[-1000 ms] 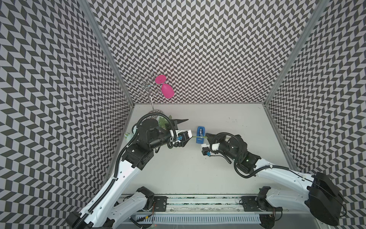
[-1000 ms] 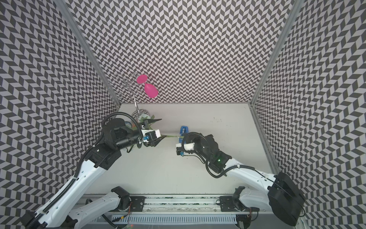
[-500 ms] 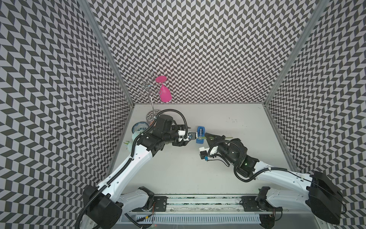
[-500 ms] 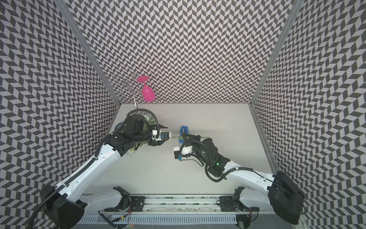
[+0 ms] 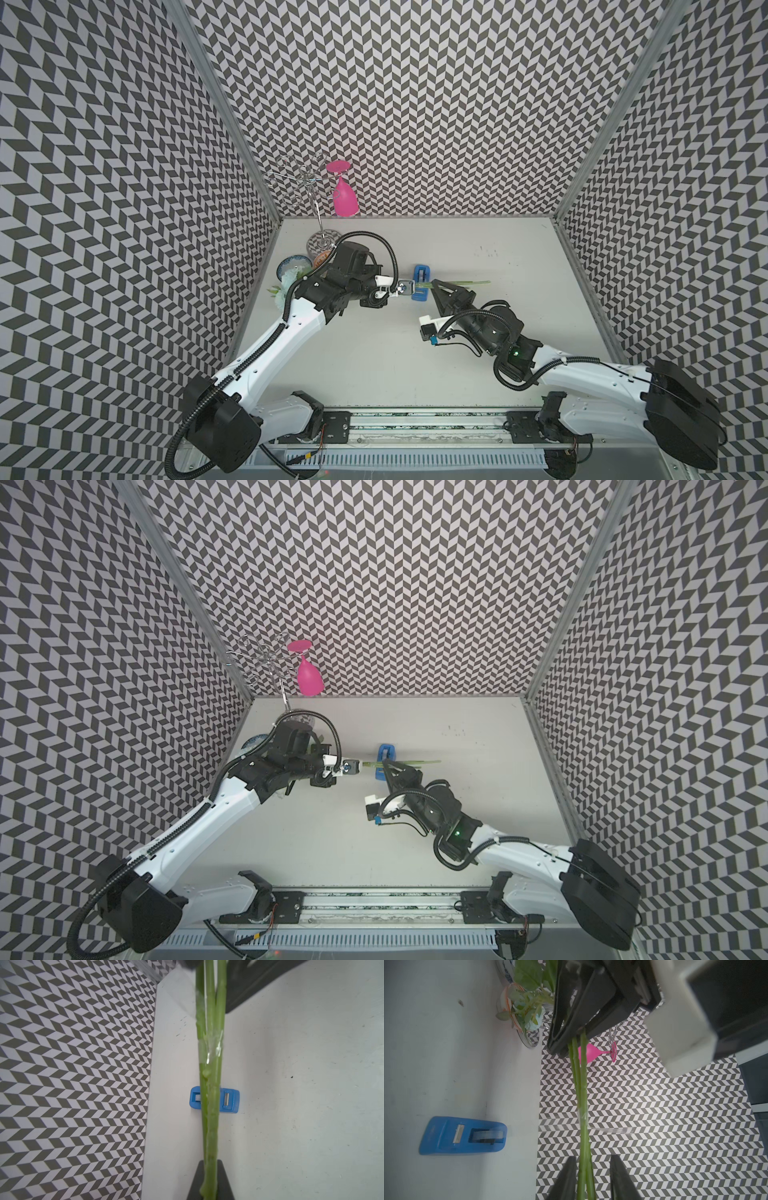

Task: Wrap bouquets with tape
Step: Wrap the tape around the bouquet.

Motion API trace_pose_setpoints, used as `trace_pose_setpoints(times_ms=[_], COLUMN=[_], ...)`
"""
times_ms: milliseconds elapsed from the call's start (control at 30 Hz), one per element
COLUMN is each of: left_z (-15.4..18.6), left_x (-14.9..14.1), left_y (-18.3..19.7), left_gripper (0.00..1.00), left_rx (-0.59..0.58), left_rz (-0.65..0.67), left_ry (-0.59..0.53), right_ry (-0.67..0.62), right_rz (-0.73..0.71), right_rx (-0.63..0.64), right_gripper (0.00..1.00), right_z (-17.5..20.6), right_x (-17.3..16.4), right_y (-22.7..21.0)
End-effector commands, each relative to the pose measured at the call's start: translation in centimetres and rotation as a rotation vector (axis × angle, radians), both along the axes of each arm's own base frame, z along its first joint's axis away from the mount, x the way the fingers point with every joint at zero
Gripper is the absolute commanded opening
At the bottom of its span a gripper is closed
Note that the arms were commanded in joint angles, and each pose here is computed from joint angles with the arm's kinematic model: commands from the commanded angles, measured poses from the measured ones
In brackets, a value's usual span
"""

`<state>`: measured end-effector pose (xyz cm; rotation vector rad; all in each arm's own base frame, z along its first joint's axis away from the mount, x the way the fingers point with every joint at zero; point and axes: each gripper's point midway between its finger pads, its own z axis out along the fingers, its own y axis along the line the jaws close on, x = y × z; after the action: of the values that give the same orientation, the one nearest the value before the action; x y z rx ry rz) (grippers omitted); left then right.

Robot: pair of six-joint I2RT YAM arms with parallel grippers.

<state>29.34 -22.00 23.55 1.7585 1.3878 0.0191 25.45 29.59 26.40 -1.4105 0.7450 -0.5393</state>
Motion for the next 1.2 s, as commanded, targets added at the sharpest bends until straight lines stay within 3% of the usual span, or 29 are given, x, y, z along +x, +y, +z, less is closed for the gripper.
trace_pose_setpoints(times_ms=[0, 133, 167, 267, 333, 467, 600, 767, 1167], left_z=[2.5, 2.6, 2.7, 3.9, 4.6, 5.9, 6.0, 5.3, 3.3], left_x=[1.0, 1.1, 1.1, 1.1, 0.8, 0.3, 0.2, 0.0, 0.1], left_y=[0.9, 1.5, 1.6, 1.6, 1.7, 1.7, 1.7, 1.7, 1.1], left_gripper=[0.0, 0.0, 0.0, 0.0, 0.0, 0.0, 0.0, 0.0, 0.0], left_rx=[0.001, 0.06, 0.07, 0.057, 0.049, 0.049, 0.102, 0.157, 0.215], left_rz=[0.064, 0.108, 0.108, 0.124, 0.12, 0.138, 0.146, 0.155, 0.132], left_ry=[-0.117, -0.248, -0.29, -0.454, -0.553, -0.732, -0.846, -0.969, -0.989], right_ry=[0.284, 0.637, 0.702, 0.897, 1.008, 1.233, 1.406, 1.443, 1.543], right_rz=[0.09, 0.208, 0.208, 0.308, 0.295, 0.159, 0.049, 0.068, 0.08], right_rx=[0.138, 0.274, 0.37, 0.446, 0.531, 0.475, 0.249, 0.091, -0.063], right_gripper=[0.51, 0.61, 0.66, 0.73, 0.74, 0.75, 0.75, 0.74, 0.66], right_z=[1.9, 3.8, 5.5, 9.0, 11.1, 10.4, 6.0, 3.1, -2.8], right_x=[-2.3, -5.9, -5.9, -7.0, -5.7, -1.8, 0.4, 2.2, 3.3], right_y=[0.7, 0.7, 0.2, -0.9, -1.8, -2.4, -1.1, 0.4, 1.6])
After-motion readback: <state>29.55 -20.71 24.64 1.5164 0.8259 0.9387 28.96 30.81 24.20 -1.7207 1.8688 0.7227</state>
